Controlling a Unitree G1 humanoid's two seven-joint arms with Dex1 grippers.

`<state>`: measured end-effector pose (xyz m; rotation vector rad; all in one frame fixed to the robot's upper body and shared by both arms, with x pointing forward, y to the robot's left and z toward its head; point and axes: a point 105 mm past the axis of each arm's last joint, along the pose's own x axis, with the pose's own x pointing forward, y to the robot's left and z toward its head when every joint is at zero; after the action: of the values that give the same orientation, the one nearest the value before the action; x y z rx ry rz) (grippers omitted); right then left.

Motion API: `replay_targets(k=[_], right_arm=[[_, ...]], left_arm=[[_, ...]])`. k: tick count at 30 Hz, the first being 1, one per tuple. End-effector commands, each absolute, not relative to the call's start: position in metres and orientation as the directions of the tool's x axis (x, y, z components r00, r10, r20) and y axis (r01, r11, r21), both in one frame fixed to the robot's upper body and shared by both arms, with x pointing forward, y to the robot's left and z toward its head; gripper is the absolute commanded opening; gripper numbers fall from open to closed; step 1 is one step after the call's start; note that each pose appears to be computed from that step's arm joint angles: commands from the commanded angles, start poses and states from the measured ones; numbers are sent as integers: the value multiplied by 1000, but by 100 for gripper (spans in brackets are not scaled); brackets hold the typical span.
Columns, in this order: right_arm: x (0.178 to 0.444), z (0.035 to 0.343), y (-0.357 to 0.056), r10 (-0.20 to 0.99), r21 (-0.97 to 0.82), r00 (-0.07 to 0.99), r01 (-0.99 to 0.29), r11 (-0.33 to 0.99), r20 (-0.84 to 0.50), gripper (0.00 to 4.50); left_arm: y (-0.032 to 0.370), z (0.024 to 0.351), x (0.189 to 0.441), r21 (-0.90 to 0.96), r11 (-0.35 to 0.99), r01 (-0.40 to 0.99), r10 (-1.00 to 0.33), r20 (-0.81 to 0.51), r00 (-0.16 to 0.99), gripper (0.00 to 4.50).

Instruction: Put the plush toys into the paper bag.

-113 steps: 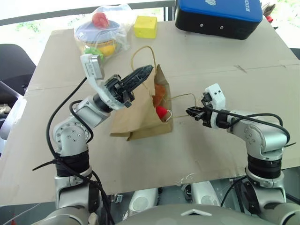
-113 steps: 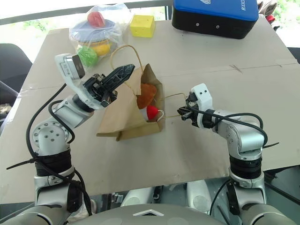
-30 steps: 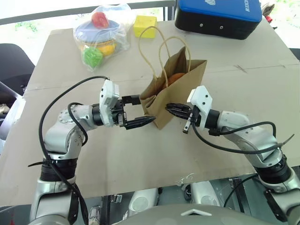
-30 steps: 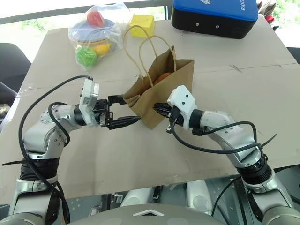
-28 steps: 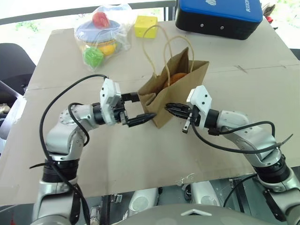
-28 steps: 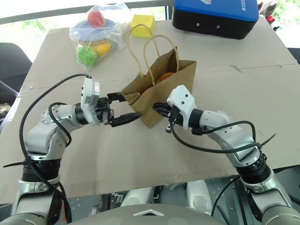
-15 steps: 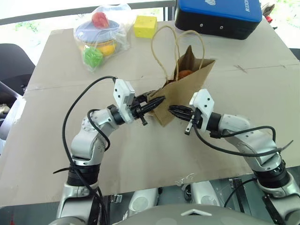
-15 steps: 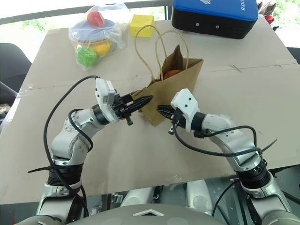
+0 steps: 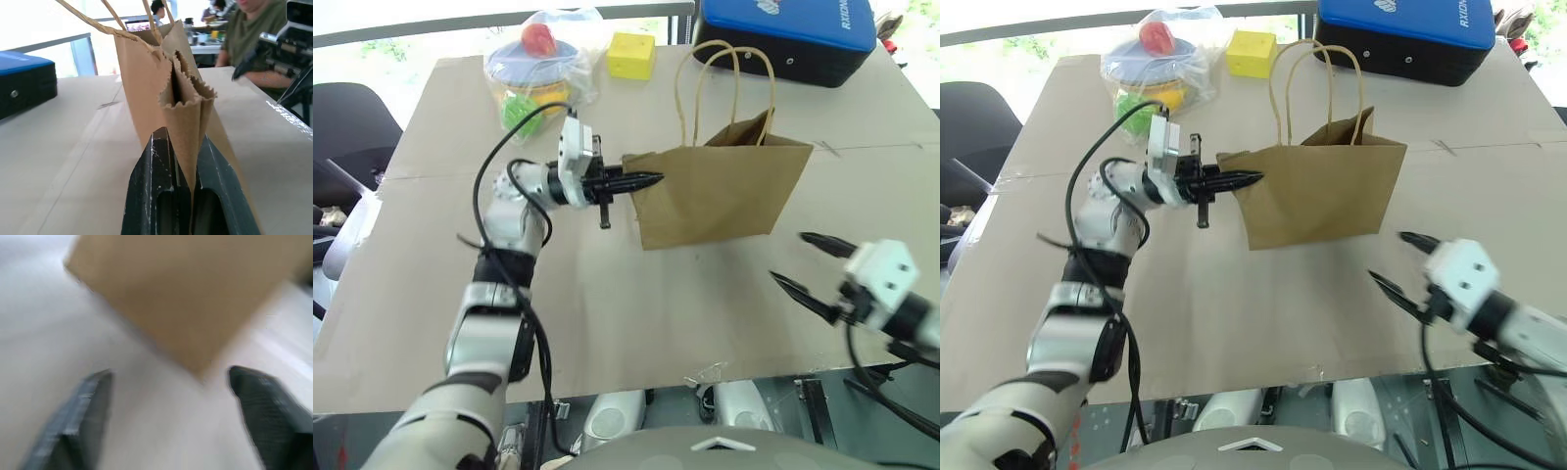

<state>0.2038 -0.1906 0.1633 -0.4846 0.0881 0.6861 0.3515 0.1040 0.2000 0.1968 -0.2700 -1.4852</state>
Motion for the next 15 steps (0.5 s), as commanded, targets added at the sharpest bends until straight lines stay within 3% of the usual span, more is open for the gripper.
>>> replay_targets(k=[1,3,6,13,15], right_arm=[[194,185,-197,586,-469,788,-596,651,-188,443],[194,190,-203,567,-473,805,-572,669,-172,443],[193,194,-206,568,-461,809,-567,682,-154,450],[198,195,-208,603,-436,785,-597,673,-144,450],[201,196,-211,608,-420,783,-598,683,-127,450]], left_arm=[[100,195,354,275,7,961,-999,44,-6,0],[100,189,361,279,32,960,-999,11,31,0],[104,188,365,280,59,958,-998,-2,63,92],[129,202,369,259,271,927,-962,103,252,433],[145,198,363,219,355,909,-935,108,339,445]])
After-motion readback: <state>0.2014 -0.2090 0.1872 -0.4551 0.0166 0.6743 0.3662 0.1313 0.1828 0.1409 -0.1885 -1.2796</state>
